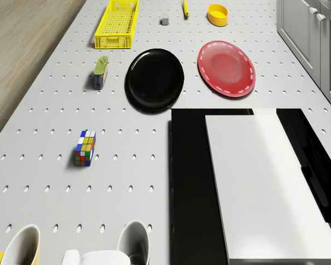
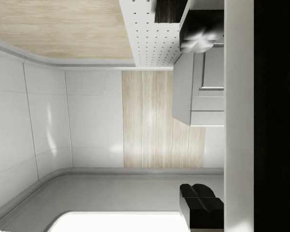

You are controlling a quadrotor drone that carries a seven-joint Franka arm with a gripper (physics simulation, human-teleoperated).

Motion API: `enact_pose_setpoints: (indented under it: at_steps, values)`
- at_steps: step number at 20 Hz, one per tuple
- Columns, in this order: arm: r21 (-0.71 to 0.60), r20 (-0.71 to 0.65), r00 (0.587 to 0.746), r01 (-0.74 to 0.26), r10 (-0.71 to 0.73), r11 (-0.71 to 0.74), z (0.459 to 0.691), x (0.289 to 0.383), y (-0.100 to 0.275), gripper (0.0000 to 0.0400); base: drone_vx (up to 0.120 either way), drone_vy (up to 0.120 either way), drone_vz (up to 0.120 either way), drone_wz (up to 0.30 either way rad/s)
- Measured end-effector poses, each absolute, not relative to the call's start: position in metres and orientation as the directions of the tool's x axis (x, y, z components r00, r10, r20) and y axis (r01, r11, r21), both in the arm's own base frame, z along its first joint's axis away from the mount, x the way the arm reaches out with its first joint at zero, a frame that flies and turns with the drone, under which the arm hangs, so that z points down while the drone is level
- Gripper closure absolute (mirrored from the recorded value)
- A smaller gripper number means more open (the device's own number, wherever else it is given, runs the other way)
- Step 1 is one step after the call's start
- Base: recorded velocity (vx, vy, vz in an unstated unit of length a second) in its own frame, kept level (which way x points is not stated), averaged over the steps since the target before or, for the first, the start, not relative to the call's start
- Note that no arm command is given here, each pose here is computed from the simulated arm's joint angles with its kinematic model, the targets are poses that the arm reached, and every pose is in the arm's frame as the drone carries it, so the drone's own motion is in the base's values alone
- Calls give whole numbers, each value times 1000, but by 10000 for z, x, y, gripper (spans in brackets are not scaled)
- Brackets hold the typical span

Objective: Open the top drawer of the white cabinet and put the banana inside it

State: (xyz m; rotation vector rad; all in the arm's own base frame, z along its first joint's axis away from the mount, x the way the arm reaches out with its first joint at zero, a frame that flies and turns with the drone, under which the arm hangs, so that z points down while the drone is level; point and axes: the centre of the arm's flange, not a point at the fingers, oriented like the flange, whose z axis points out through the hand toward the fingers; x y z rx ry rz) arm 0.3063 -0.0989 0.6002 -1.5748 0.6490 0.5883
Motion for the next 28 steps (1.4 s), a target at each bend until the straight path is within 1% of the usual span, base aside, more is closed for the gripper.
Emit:
enact_pose_setpoints:
  at_steps: [7, 19, 21, 24, 28]
  values:
    - [-709, -705, 709, -705, -20, -21, 5939, 3065, -995, 0, 120, -120, 120, 0]
    - [-709, -705, 709, -705, -2, -4, 5916, 3066, -995, 0, 120, -120, 120, 0]
    - [-709, -705, 709, -705, -2, -3, 5915, 3066, -996, 0, 120, -120, 40, 0]
    - [-709, -705, 709, -705, -1, -3, 5914, 3066, -996, 0, 120, -120, 120, 0]
    - [-709, -705, 709, -705, -1, -2, 5913, 3066, -996, 0, 120, -120, 0, 0]
